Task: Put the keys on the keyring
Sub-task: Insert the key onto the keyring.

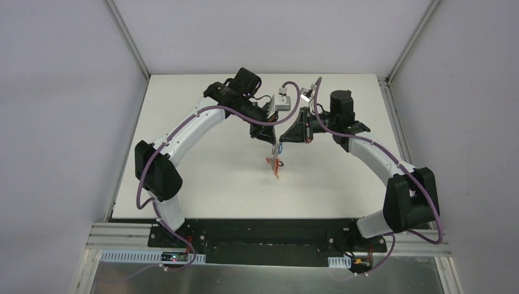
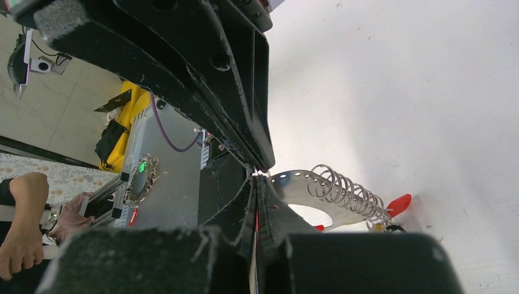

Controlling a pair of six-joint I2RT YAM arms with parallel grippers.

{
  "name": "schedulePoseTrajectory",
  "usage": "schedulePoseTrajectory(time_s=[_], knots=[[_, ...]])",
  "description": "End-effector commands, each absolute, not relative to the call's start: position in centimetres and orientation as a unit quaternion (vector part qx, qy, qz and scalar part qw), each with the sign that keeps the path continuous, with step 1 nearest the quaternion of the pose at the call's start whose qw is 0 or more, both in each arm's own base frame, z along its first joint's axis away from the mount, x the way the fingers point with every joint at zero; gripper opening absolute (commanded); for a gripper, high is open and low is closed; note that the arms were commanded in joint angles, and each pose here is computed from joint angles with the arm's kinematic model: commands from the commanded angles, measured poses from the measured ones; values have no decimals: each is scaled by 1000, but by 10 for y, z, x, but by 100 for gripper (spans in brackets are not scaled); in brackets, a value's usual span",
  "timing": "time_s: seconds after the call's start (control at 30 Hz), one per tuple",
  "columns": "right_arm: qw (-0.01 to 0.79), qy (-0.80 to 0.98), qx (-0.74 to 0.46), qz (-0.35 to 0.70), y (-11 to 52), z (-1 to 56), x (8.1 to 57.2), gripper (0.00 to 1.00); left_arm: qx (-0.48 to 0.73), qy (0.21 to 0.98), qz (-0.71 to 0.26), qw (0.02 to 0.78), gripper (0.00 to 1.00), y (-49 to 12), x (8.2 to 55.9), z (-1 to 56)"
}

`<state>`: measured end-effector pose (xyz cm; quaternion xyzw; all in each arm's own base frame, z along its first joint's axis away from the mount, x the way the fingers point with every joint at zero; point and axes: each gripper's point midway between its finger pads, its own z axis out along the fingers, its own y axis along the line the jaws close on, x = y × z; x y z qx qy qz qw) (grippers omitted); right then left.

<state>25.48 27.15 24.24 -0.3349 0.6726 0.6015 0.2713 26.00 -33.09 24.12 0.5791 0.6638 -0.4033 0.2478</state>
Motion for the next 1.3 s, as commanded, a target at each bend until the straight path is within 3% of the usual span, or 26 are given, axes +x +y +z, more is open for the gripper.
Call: schedulePoseTrajectory(time_s=[0.0, 0.77, 1.27], knots=[[290, 668, -341, 595, 275, 251, 262, 0, 588, 645, -408, 266, 0, -332, 250, 261], [298, 680, -345, 574, 271, 238, 264, 0, 590, 635, -419, 270, 0, -332, 246, 268], [305, 659, -363, 584, 264, 248, 256, 22, 570, 631, -449, 276, 0, -334, 250, 280]])
